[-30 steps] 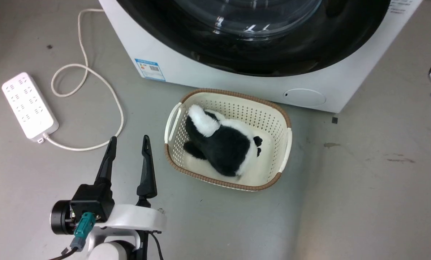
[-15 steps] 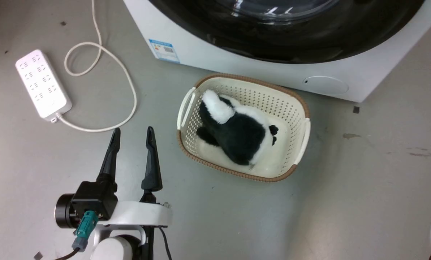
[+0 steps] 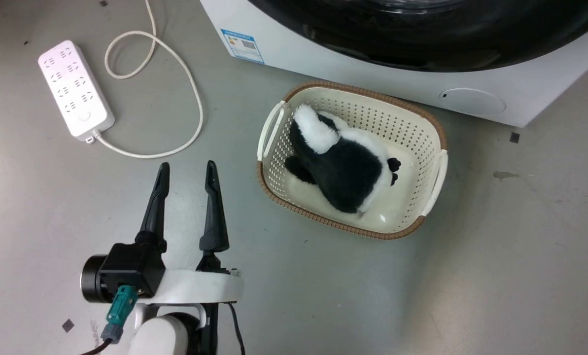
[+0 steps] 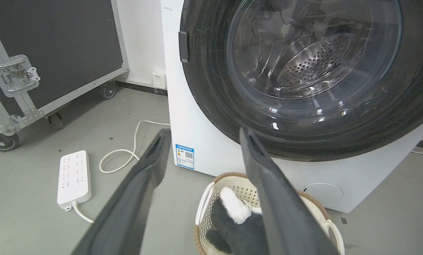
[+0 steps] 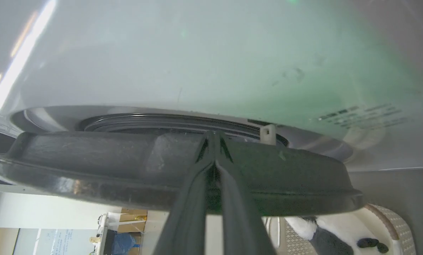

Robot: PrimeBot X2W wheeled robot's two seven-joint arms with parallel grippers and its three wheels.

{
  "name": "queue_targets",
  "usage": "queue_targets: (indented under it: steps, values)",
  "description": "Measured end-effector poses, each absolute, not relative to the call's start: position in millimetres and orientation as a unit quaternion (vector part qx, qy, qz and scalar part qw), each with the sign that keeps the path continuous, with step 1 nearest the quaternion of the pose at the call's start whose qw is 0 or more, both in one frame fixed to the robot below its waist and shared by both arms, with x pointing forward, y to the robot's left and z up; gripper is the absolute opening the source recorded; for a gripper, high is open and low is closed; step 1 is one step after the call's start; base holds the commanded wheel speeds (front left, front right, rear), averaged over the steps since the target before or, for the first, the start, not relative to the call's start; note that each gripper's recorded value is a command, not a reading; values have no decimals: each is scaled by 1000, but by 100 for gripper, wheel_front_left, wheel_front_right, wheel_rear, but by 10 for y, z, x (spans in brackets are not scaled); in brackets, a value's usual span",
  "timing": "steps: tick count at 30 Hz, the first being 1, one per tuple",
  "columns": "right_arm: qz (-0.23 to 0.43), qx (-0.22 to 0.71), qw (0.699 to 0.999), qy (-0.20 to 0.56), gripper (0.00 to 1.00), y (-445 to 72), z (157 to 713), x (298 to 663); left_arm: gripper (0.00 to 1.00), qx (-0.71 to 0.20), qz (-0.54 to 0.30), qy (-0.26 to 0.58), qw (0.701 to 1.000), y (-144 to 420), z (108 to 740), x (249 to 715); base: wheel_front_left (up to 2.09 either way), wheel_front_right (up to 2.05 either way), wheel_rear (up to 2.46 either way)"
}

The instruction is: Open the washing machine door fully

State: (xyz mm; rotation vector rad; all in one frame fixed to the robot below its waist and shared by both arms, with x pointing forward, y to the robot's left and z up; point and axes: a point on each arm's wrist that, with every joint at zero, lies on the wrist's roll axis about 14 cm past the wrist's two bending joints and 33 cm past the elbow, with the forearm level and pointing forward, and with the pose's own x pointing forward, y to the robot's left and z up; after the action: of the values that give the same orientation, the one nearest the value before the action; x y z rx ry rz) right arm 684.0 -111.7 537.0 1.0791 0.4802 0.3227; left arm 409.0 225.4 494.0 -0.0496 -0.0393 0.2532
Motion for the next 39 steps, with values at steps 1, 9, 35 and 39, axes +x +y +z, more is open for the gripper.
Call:
queue_targets:
  steps: [1, 9, 35, 39]
  values:
    - [156, 510, 814, 229, 0, -1099, 5376, 6845, 100, -24, 127, -21, 991, 2257, 4950, 4095, 0, 0, 0]
    - [186, 525, 787, 265, 0, -985, 5383, 6758, 100, -27, 136, -39, 990, 2292, 5050, 4055, 0, 0, 0]
    - [331, 512, 682, 403, 0, -208, 5183, 5185, 100, -54, 94, -74, 991, 2155, 5311, 3599, 0, 0, 0]
    - [357, 509, 662, 419, 0, 35, 5141, 4970, 100, -58, 87, -69, 992, 2106, 5281, 3552, 0, 0, 0]
